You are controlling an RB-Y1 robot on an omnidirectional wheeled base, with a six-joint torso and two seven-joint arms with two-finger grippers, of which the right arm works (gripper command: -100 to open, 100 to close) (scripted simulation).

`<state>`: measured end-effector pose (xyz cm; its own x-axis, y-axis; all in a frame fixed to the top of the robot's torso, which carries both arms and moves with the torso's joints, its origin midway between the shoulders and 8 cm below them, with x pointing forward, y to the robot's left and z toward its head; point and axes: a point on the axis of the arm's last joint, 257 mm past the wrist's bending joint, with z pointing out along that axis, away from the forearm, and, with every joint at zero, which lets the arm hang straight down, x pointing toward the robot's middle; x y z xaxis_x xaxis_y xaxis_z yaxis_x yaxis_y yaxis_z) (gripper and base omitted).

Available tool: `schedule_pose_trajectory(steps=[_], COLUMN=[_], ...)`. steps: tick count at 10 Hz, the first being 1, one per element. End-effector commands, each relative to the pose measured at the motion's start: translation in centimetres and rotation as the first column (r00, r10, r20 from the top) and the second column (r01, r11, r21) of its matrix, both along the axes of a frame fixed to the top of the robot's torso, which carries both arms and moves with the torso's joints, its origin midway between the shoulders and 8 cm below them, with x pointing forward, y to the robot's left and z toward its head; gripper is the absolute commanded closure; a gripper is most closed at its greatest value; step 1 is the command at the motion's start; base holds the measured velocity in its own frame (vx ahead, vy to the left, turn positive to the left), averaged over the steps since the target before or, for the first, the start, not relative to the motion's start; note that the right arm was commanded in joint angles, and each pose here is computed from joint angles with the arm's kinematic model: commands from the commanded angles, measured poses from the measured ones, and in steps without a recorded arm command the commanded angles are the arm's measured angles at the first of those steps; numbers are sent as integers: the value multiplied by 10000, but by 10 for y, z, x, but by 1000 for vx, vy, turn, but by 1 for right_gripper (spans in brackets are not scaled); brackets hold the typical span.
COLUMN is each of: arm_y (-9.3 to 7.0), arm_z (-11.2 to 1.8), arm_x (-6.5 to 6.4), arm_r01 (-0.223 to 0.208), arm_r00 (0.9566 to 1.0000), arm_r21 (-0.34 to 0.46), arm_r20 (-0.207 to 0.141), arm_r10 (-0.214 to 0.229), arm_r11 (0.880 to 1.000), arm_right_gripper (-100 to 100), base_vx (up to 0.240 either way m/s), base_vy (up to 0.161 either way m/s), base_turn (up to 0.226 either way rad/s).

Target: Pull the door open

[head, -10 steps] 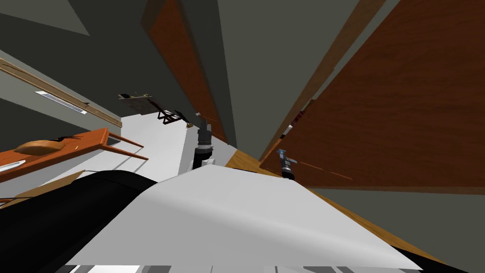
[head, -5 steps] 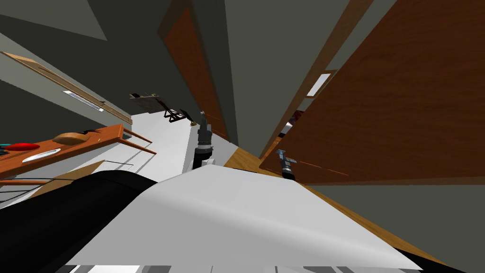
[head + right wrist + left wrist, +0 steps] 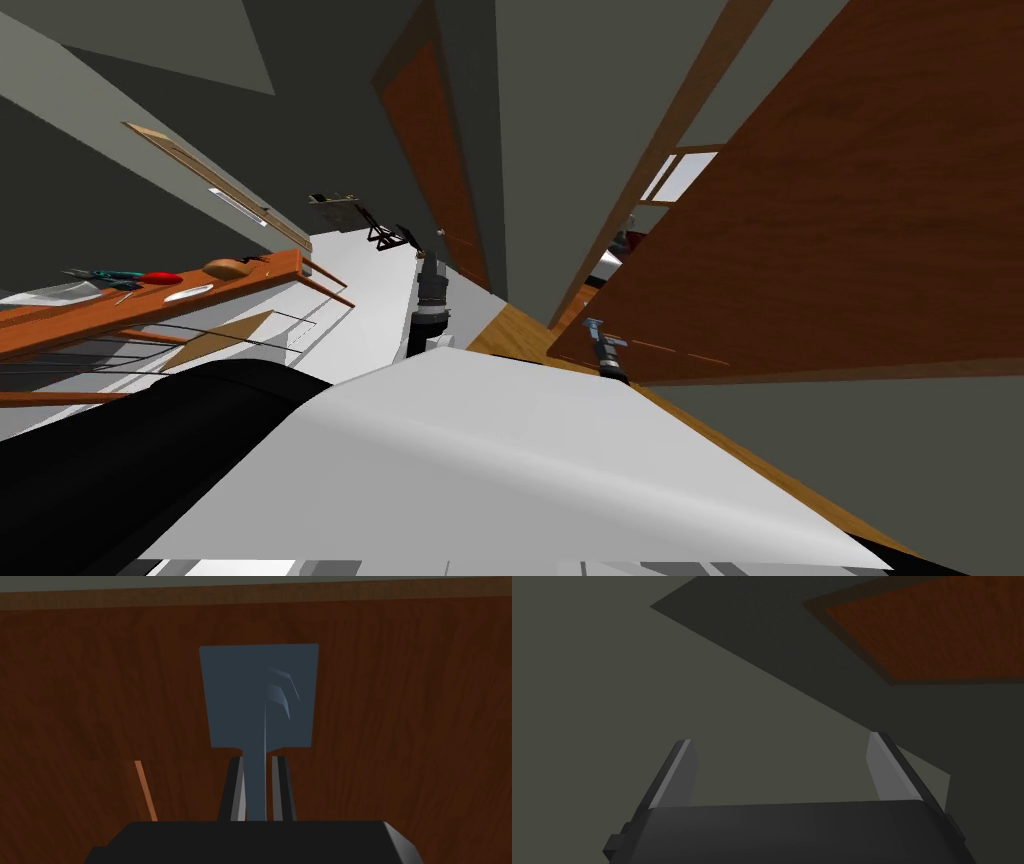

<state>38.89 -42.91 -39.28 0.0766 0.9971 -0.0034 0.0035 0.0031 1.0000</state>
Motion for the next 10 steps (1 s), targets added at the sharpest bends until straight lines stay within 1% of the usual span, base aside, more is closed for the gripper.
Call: schedule_pose_trajectory(steps=[1,2,3,4,7,8,9,10], arm_y=[2,3,4,3,1,0,0,0], arm_z=[0,0,-2,-3,-3,-2,-2,-2], arm_x=[-5,-10,-7,-18,-29,-35,-38,-38], arm_r01=[-204,-385,-311,-495,-671,-771,-822,-822], arm_r00=[9998,9993,9995,9988,9977,9970,9966,9966], arm_r21=[16,29,34,46,31,26,24,24], arm_r20=[42,36,-17,-27,-1,11,16,16], arm_r10=[204,385,311,495,671,771,822,822], arm_r11=[9998,9993,9995,9988,9977,9970,9966,9966], arm_right_gripper=[100,100,100,100,100,100,100,100], base_vx=[-212,-198,-94,-142,-181,-176,-175,-94], base_vy=[-65,-48,-18,-34,-56,-57,-46,-19], base_turn=[78,83,23,161,123,125,87,14])
